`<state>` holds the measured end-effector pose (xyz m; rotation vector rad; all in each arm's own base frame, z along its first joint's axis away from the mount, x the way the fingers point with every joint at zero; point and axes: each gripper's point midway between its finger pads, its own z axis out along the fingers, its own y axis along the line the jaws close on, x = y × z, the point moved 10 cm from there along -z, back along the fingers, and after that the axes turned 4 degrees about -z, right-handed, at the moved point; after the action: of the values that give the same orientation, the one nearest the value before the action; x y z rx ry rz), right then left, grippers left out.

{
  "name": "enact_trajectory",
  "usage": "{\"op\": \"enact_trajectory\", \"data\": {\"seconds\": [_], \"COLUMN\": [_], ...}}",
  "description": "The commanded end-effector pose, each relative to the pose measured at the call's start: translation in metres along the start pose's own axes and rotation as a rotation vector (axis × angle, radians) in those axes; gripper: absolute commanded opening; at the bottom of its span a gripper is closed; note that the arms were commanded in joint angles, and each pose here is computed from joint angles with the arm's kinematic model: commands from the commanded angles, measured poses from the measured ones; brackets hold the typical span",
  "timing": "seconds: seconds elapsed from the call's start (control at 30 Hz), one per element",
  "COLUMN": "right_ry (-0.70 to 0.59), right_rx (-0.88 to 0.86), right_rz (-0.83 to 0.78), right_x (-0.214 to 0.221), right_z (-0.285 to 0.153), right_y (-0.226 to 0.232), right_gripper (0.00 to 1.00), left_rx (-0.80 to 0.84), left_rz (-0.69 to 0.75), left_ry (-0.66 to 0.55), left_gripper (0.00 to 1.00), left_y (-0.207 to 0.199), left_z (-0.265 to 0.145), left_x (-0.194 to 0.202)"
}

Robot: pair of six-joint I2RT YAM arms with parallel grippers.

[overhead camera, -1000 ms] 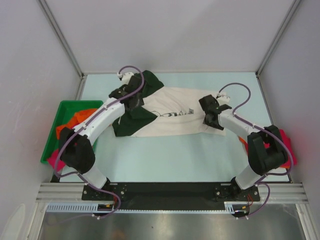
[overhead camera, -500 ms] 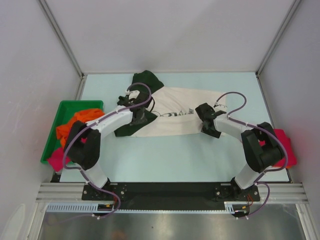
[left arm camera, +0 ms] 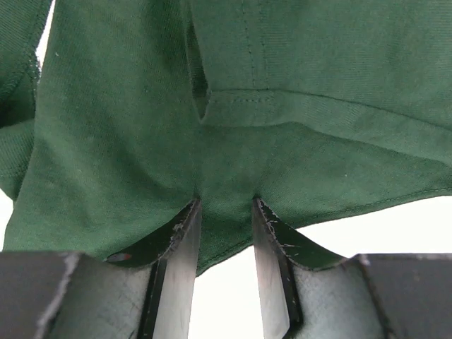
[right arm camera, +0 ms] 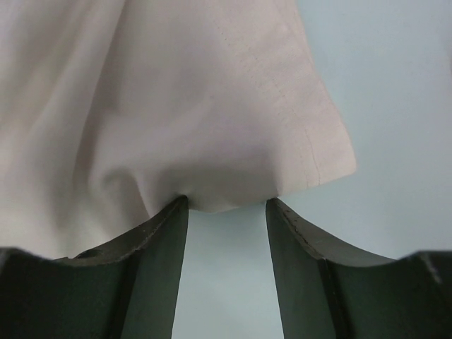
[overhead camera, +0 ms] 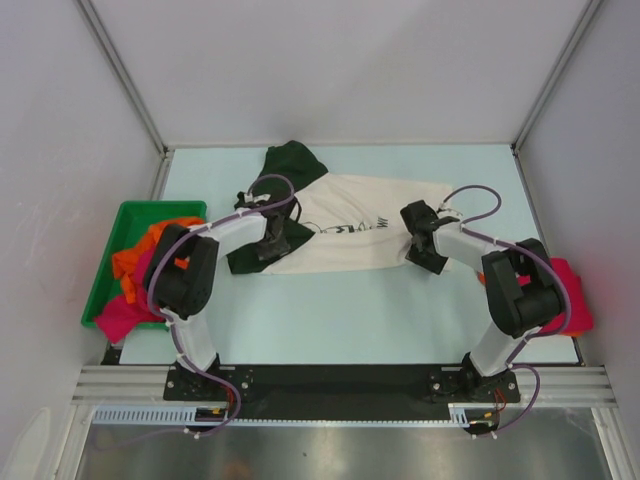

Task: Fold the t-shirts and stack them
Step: Fold the flattened tshirt in 1/3 of the way

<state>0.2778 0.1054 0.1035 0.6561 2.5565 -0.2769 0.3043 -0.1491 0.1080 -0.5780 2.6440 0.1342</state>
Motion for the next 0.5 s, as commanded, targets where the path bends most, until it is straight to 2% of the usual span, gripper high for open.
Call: {"op": "enact_trajectory", "data": {"seconds": [0.0, 0.3, 0.47], "right_ry": [0.032, 0.089, 0.07], "right_rx": [0.107, 0.153, 0.148], "right_rz": [0.028, 0.032, 0.036], "right_x": [0.001, -0.001, -0.008], "right_z": [0.024, 0.03, 0.018], "right_y": [-0.02, -0.038, -0.044], "right_gripper": [0.54, 0.55, 0.55], "left_rx": [-0.02, -0.07, -0.083], "left_rz": [-0.043, -0.092, -0.101], "left_ry": [0.044, 0.101, 0.091], "left_gripper": [0.4, 0.4, 0.39], "left_y": [0.01, 0.03, 0.041], "left_z": [0.009, 0.024, 0.022], "left_x": [-0.001, -0.008, -0.012]}}
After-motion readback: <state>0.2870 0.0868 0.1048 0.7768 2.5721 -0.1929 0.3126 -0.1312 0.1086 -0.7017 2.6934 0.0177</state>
